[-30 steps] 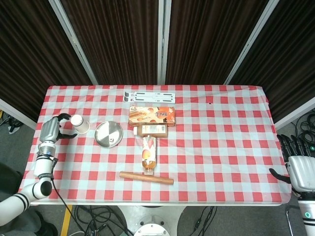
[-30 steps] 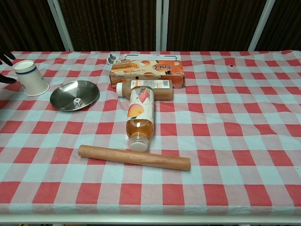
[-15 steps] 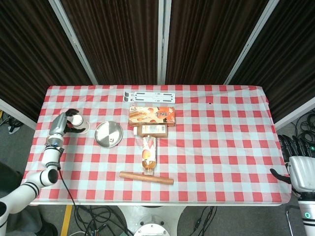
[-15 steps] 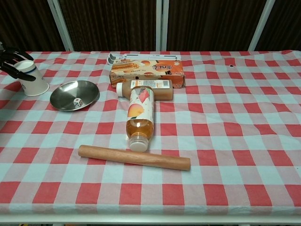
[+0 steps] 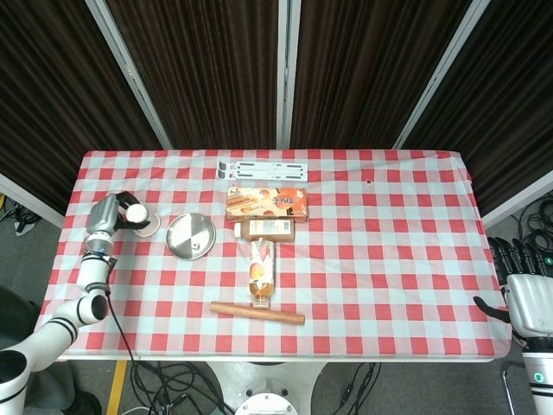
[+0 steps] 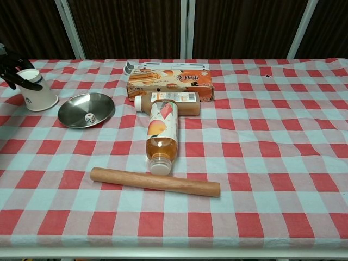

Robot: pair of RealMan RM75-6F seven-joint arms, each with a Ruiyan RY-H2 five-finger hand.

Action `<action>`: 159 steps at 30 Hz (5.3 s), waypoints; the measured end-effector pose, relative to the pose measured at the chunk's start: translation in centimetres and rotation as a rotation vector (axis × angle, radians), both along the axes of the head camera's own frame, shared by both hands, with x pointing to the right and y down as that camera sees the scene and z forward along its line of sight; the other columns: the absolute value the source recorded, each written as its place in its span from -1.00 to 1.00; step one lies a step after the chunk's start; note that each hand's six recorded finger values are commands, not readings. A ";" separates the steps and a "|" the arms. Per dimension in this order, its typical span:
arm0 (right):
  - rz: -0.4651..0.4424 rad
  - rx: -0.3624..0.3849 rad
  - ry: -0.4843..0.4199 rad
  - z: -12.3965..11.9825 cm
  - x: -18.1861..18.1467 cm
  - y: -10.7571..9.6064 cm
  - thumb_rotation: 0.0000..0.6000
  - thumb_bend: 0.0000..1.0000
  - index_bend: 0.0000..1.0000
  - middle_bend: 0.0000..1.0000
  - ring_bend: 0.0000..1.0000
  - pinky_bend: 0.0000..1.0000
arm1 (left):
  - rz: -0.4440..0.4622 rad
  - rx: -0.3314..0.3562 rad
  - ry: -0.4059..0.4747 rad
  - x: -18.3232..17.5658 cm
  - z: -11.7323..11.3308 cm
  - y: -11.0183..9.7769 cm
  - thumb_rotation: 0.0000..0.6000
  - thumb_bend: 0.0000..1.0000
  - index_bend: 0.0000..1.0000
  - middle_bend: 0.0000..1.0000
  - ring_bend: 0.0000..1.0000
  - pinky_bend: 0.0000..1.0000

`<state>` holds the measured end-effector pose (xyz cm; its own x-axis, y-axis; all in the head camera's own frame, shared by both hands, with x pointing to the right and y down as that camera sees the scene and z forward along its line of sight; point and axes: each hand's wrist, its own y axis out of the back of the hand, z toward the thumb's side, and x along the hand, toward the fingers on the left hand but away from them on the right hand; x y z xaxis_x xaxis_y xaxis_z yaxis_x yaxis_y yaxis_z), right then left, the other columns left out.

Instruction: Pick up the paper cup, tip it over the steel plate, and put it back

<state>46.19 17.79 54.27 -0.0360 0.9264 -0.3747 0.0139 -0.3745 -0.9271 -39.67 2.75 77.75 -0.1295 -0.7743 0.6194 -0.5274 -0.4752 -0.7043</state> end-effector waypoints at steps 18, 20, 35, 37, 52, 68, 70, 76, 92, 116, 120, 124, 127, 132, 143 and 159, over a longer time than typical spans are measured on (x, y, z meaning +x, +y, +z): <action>0.001 -0.015 -0.005 0.5 0.1 -0.1 1.00 -0.92 -1.00 -0.80 -1.00 -0.93 | 0.360 0.021 0.129 10.7 -4.0 1.4 1.00 -0.55 0.09 0.21 -0.12 0.16; 0.002 -0.015 -0.005 0.5 0.2 -0.1 1.00 -0.92 -1.00 -0.80 -1.00 -0.93 | 0.384 0.013 0.119 11.4 -3.5 1.8 1.00 -0.55 0.09 0.21 -0.12 0.16; 0.009 -0.023 -0.007 0.7 0.4 0.0 1.00 -0.92 -1.00 -0.80 -1.00 -0.93 | 0.430 -0.007 0.047 12.5 -1.4 2.4 1.00 -0.57 0.09 0.20 -0.13 0.14; 0.011 -0.026 -0.007 0.8 0.4 0.0 1.00 -0.92 -1.00 -0.80 -1.00 -0.93 | 0.419 -0.005 0.034 12.2 -1.1 2.1 1.00 -0.57 0.09 0.20 -0.13 0.13; 0.011 -0.025 -0.006 0.7 0.4 0.0 1.00 -0.92 -1.00 -0.80 -1.00 -0.93 | 0.375 -0.023 0.059 11.6 -0.5 1.5 1.00 -0.57 0.09 0.20 -0.13 0.10; 0.017 -0.021 -0.003 0.3 0.7 0.3 1.00 -0.92 -1.00 -0.80 -1.00 -0.93 | 0.354 0.006 -0.015 10.3 -0.1 0.3 1.00 -0.56 0.09 0.19 -0.13 0.08; 0.016 -0.022 -0.004 0.3 0.7 0.3 1.00 -0.92 -1.00 -0.80 -1.00 -0.93 | 0.349 0.005 -0.021 10.3 0.1 0.4 1.00 -0.56 0.09 0.19 -0.13 0.08; 0.014 -0.026 -0.004 0.5 0.6 0.3 1.00 -0.91 -1.00 -0.80 -1.00 -0.93 | 0.381 -0.014 0.031 11.3 -0.5 1.4 1.00 -0.57 0.09 0.19 -0.13 0.08; 0.018 -0.029 -0.001 0.5 0.7 0.1 1.00 -0.92 -1.00 -0.80 -1.00 -0.93 | 0.360 0.015 -0.043 9.6 -0.5 0.4 1.00 -0.56 0.08 0.19 -0.13 0.08; 0.012 -0.056 -0.008 1.2 0.6 0.1 1.00 -0.91 -1.00 -0.80 -1.00 -0.93 | 0.344 0.007 -0.034 9.2 -0.2 0.6 1.00 -0.56 0.08 0.18 -0.13 0.05; 0.010 -0.053 -0.008 1.2 0.5 0.0 1.00 -0.92 -1.00 -0.80 -1.00 -0.93 | 0.389 -0.003 0.037 11.2 -0.9 1.8 1.00 -0.57 0.09 0.19 -0.13 0.04; 0.011 -0.050 -0.005 1.1 0.5 -0.1 1.00 -0.91 -1.00 -0.80 -1.00 -0.93 | 0.432 -0.013 0.092 12.4 -1.9 2.6 1.00 -0.57 0.09 0.18 -0.13 0.02; 0.014 -0.047 -0.004 1.0 0.6 -0.1 1.00 -0.92 -1.00 -0.80 -1.00 -0.93 | 0.428 -0.006 0.081 12.1 -1.9 2.3 1.00 -0.56 0.08 0.18 -0.13 0.02; 0.016 -0.048 -0.005 0.9 0.6 0.0 1.00 -0.92 -1.00 -0.80 -1.00 -0.93 | 0.373 0.020 -0.011 9.8 -1.0 0.9 1.00 -0.56 0.08 0.18 -0.13 0.02; 0.012 -0.044 -0.006 0.8 0.5 0.0 1.00 -0.91 -1.00 -0.80 -1.00 -0.93 | 0.401 -0.007 0.078 11.8 -1.6 2.5 1.00 -0.57 0.08 0.18 -0.13 0.02; 0.010 -0.034 -0.012 0.6 0.6 0.0 1.00 -0.92 -1.00 -0.80 -1.00 -0.93 | 0.338 0.040 -0.020 9.1 -1.7 0.8 1.00 -0.56 0.08 0.18 -0.13 0.02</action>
<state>46.78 17.84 54.84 -0.0402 0.9130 -0.4061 0.0288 -0.4052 -0.9138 -30.58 3.54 76.06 0.1271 -0.7989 0.5879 -0.3305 -0.5930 -0.7343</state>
